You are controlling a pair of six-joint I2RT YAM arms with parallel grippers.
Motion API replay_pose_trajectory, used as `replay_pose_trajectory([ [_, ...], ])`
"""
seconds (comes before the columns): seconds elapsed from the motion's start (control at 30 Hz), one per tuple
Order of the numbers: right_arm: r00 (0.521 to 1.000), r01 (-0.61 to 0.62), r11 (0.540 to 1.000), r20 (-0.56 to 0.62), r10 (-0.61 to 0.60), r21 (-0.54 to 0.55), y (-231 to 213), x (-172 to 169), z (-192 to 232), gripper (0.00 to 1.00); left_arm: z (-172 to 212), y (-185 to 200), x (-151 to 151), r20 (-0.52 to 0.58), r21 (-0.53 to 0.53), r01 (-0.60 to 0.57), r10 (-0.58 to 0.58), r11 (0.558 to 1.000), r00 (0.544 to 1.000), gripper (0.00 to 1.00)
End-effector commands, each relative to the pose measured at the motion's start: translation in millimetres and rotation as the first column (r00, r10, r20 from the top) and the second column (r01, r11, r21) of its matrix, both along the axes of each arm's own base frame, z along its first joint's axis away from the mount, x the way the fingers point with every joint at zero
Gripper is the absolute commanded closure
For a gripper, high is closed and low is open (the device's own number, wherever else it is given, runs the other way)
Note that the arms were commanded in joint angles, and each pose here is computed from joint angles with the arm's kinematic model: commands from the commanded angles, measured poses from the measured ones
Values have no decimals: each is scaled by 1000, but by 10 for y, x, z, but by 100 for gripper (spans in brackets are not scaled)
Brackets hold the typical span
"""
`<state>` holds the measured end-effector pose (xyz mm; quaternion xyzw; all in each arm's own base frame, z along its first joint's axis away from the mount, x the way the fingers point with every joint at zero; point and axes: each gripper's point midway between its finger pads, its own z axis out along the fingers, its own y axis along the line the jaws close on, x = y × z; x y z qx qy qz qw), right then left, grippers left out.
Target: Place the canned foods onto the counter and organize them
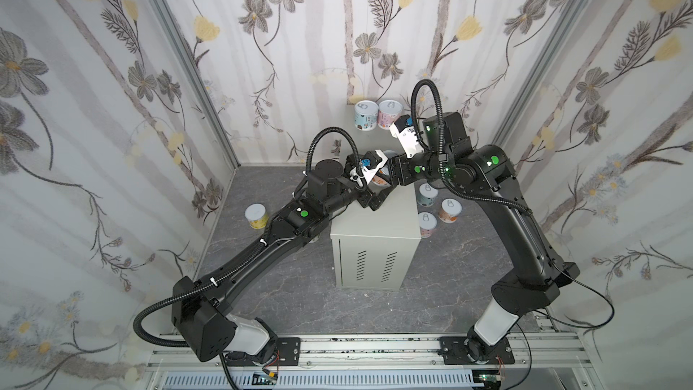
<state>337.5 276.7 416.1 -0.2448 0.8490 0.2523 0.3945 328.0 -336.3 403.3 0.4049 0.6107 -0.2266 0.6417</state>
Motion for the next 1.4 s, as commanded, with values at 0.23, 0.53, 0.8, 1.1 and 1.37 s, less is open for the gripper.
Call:
replay_pose_trajectory([
  [0.23,999,-37,999,39,36,33,117,60,77,27,49,-46,-53,-18,-29,39,-39,999,999,19],
  [0.53,997,-44,998,61,42,37,146,96,98,20,6,-67,-72,-72,-54,51,-55,997,996,23],
  [0.8,997,-35,999,68,32,37,150,131,17,20,-28,-73,-99,-100,-71,67,-74,995,992,25],
  [1.1,994,24,1000,104,-24,-1,35,201,-126,22,-74,17,-110,-112,-70,37,-44,997,993,8],
  [1.37,976,4,999,216,-15,54,-6,117,-101,20,-21,174,-163,-96,-77,11,-18,997,995,0],
])
